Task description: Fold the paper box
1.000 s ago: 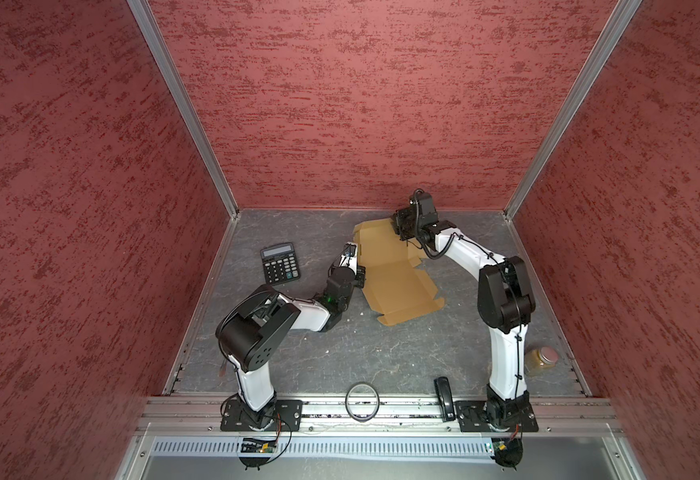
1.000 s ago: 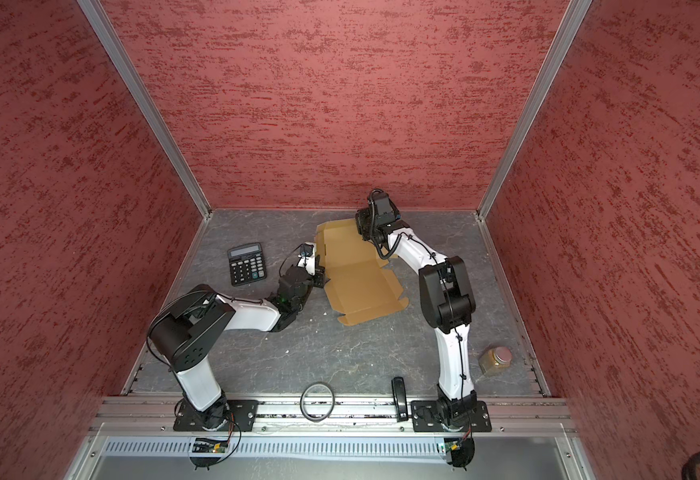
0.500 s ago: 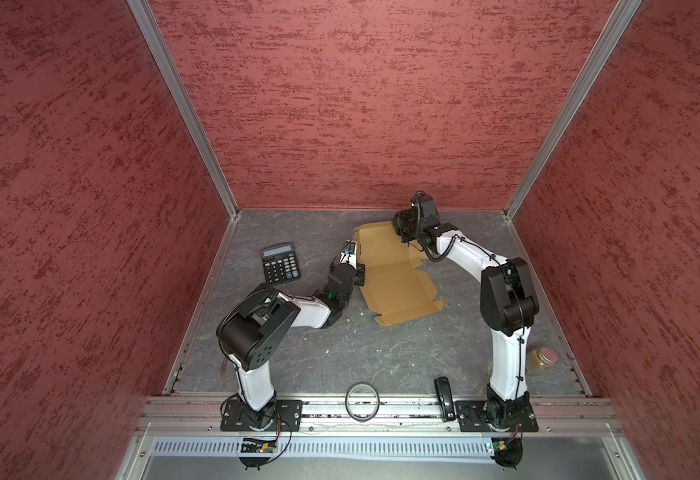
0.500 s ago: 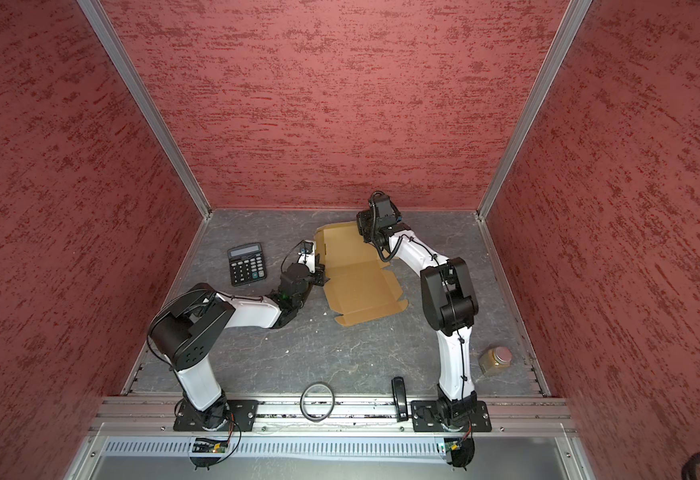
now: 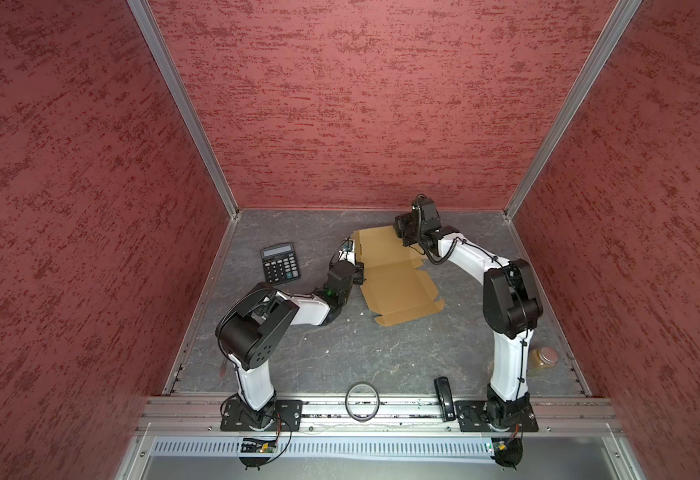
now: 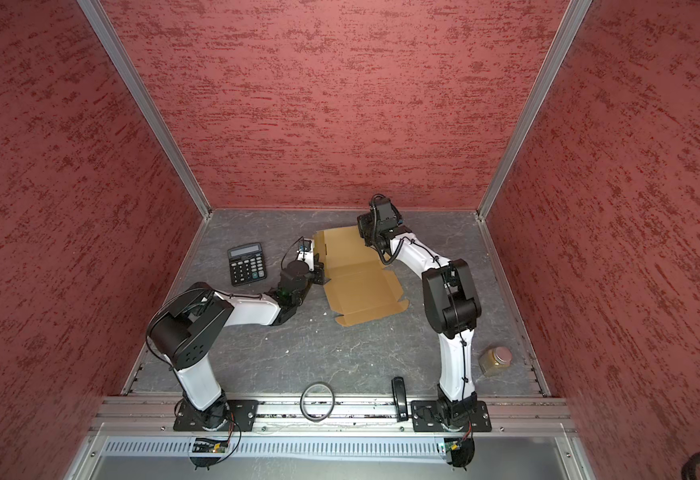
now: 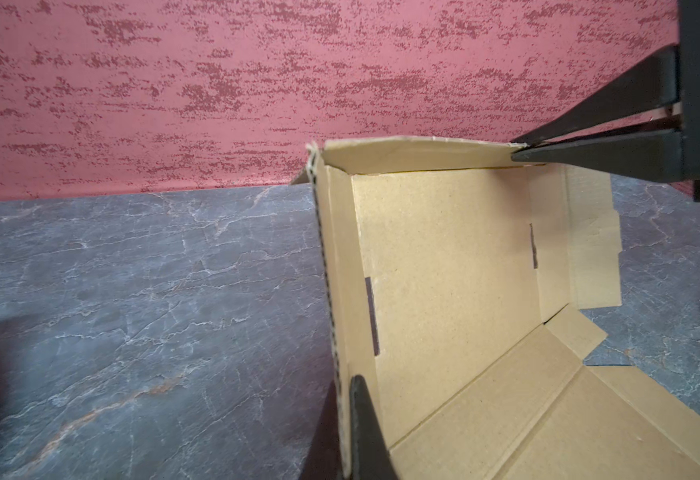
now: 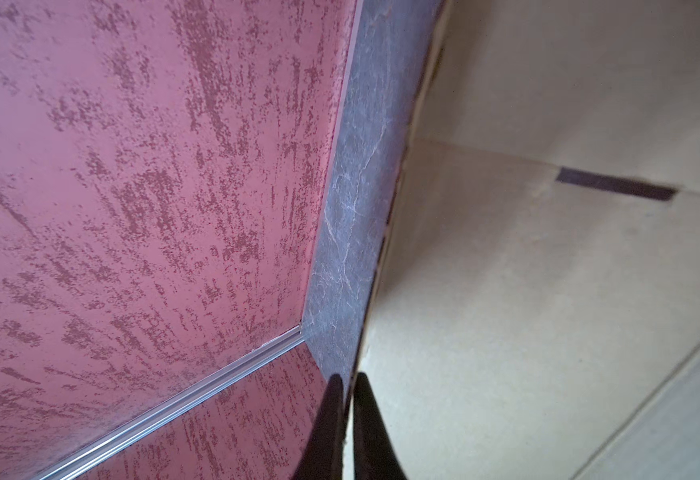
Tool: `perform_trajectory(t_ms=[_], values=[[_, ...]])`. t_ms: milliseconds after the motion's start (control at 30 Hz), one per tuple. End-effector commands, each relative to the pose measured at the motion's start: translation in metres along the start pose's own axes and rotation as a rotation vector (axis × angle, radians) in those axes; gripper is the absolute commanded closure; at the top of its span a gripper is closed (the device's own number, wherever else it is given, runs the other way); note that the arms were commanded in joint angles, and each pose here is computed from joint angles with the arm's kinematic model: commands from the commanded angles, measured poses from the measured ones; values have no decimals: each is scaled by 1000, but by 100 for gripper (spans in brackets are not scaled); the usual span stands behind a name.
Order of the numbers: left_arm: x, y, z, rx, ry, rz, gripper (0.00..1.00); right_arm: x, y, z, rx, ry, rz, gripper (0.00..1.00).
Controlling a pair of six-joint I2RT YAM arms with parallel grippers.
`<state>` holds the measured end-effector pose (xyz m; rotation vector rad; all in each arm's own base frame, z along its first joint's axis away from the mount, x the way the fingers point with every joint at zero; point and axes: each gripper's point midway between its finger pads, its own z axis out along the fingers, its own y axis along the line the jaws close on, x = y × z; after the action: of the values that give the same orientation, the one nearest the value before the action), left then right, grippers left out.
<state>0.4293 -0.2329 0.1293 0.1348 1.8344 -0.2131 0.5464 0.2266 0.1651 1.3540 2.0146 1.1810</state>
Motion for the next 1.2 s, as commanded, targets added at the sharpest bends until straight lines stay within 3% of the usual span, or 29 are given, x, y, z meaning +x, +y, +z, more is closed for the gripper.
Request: perform_trajectory(t_ms=[0, 533, 667, 1000, 1167], values=[[6, -3, 3, 19, 36, -7, 95, 0, 22, -14, -83, -25, 7, 93], [16, 15, 1, -14, 107, -72, 68, 0, 22, -15, -141, -25, -28, 96], [17, 22, -8, -42, 177, -96, 61, -1, 21, -18, -157, -29, -47, 96], [-44, 46, -30, -28, 368, -253, 40, 9, -3, -27, -204, 16, -138, 97], [-71, 34, -12, 93, 455, -205, 33, 14, -11, -31, -213, 43, -201, 97]])
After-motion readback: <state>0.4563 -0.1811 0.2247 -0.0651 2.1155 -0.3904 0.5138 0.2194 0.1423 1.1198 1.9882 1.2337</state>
